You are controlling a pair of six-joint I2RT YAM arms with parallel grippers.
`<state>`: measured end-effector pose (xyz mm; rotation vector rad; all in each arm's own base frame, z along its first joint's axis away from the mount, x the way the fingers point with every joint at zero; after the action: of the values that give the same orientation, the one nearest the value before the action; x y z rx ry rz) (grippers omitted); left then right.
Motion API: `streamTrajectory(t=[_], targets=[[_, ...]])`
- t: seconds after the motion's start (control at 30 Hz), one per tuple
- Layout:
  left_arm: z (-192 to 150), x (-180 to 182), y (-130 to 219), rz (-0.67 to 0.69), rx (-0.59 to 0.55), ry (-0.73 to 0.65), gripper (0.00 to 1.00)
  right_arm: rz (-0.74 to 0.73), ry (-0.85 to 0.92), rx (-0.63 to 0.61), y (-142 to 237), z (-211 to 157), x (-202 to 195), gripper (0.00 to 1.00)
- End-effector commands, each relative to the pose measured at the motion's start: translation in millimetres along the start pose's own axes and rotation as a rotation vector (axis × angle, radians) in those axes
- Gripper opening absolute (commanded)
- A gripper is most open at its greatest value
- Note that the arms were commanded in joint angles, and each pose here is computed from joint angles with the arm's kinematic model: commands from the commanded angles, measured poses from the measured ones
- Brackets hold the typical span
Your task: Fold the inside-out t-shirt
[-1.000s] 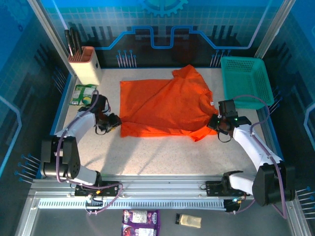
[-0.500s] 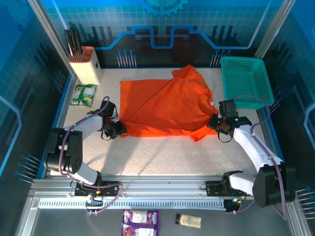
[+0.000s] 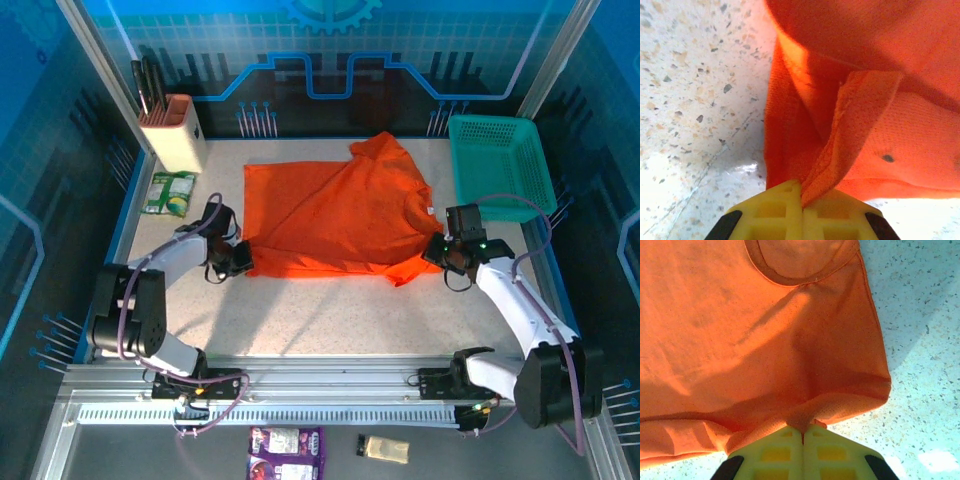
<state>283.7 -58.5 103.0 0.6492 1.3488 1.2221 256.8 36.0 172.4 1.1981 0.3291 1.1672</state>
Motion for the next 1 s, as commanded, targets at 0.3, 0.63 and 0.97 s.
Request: streamTrajectory(t=[0.3,0.63,0.97], targets=[[54,-95,236,-0.403,-0.552,-0.153,0.0,0.103,0.048,-0.625,210,119,47,0.0],[68,-125,376,-0.675,-0.801,-0.205,0.0,0.3,-0.007,-1.112,388,141,59,0.0],[72,-122,409,-0.744,-0.871,-0.189,0.0,0.265,-0.029,-1.101,374,143,55,0.0]])
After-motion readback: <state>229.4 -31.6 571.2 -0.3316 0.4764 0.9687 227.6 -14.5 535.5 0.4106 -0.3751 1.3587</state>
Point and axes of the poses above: each hand's point on the last joint's axis, 136 mm out from that joint toward the fingers, its own y axis back along the fingers, its own x axis along the line the jaws close on, z = x × y, the point moved 6 cm from there along y, back along the fingers, and after that the axes turned 6 degrees about -y, right-handed, at the moved point
